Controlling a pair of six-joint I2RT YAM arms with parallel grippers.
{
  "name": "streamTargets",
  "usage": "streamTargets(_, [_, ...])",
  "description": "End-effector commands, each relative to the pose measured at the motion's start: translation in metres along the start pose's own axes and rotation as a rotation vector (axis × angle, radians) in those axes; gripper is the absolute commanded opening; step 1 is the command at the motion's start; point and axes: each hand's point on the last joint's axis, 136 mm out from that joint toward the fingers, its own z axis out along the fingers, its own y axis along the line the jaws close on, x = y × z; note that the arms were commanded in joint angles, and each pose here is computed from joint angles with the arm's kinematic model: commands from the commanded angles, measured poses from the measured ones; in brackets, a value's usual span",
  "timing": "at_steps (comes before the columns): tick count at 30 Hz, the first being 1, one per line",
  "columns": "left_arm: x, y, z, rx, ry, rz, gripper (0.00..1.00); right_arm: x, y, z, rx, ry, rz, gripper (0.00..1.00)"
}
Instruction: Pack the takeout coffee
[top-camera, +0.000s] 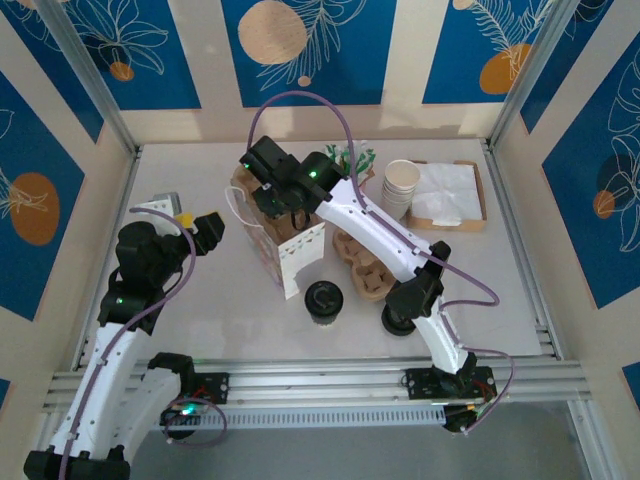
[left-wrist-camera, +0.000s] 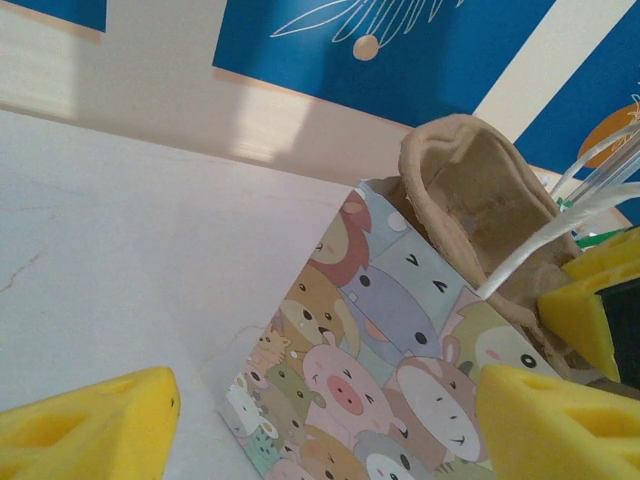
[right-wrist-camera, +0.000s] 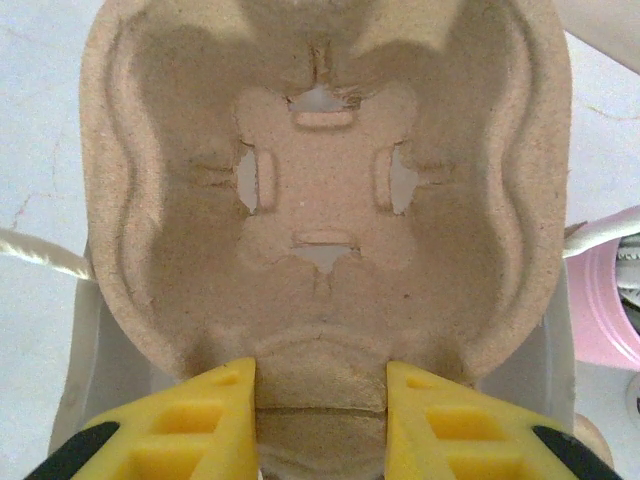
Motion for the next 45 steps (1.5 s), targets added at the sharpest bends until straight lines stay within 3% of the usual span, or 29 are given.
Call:
streamTargets(1, [0.006, 0.004, 0.002, -0.014, 0.018, 0.023, 0.78, 0.006, -0.001, -0.001, -0.008, 0.032, 0.024, 0.32])
streamTargets(14, [0.005, 0.007, 0.003, -0.035, 0.023, 0.036, 0.81, 0.022, -0.002, 0.014, -0.011, 0.110, 0.029, 0.31])
streamTargets(28, [-0.043, -0.029, 0.036, 0.061, 0.124, 0.044, 0.87, 0.021, -0.005, 0.002, -0.023, 0.101, 0.039, 0.31])
streamTargets(38, [-0.030, -0.038, 0.072, 0.138, 0.282, 0.037, 0.77, 0.015, -0.009, -0.013, -0.018, 0.063, 0.052, 0.30])
streamTargets(45, [-0.015, -0.019, 0.085, 0.057, 0.337, 0.039, 0.73, 0.021, -0.012, -0.011, 0.002, 0.084, 0.048, 0.31])
